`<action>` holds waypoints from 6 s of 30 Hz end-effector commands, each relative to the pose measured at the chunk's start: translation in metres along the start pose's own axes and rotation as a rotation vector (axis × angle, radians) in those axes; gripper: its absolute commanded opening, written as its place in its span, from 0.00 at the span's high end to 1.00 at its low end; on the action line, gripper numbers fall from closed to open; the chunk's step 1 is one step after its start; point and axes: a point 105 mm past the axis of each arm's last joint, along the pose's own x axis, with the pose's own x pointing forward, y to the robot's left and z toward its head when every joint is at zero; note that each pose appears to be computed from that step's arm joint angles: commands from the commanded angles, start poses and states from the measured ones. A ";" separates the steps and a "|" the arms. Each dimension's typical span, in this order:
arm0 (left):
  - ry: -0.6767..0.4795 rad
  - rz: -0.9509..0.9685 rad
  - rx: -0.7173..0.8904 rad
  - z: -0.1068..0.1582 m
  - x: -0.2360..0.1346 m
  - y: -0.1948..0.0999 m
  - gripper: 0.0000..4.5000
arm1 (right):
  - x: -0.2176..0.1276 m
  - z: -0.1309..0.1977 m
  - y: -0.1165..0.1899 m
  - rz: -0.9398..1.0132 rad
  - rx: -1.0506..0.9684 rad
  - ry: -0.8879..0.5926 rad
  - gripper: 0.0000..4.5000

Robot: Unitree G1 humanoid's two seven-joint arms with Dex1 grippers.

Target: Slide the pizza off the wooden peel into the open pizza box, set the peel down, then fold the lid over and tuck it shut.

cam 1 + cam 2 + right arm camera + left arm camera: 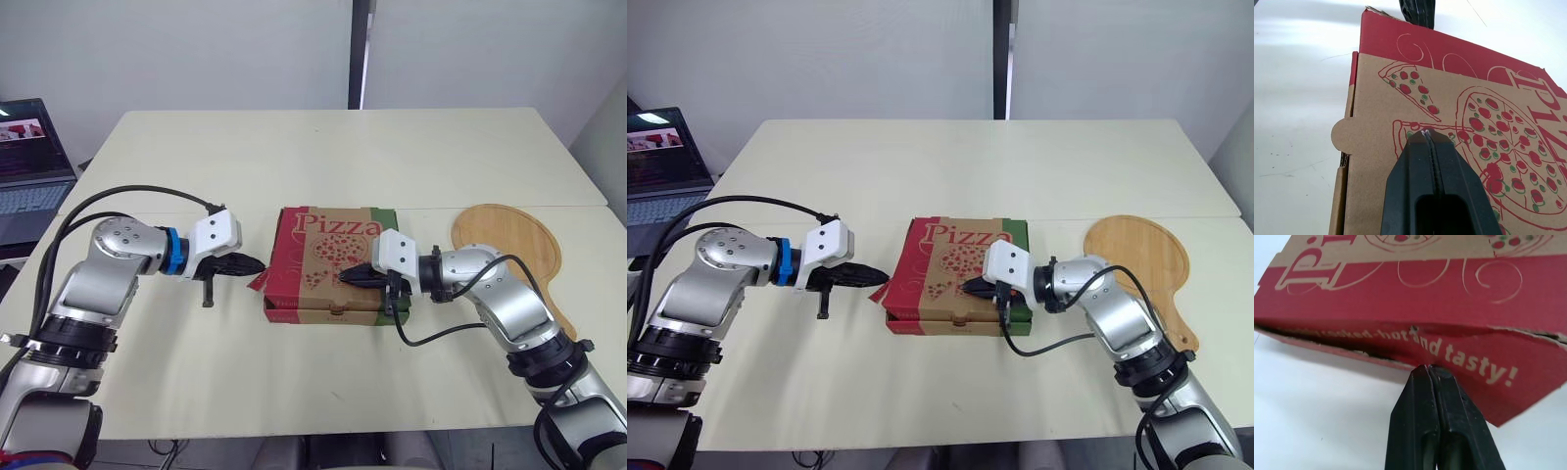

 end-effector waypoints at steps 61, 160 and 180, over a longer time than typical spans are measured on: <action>-0.101 -0.010 0.111 0.032 0.018 -0.015 1.00 | -0.004 0.019 -0.006 0.143 -0.069 0.001 1.00; -0.158 0.368 -0.332 -0.024 0.040 -0.025 1.00 | -0.104 -0.094 0.004 -0.381 0.134 0.324 1.00; -0.164 0.220 -0.367 -0.015 0.049 -0.059 1.00 | -0.081 -0.070 0.033 -0.231 0.184 0.237 1.00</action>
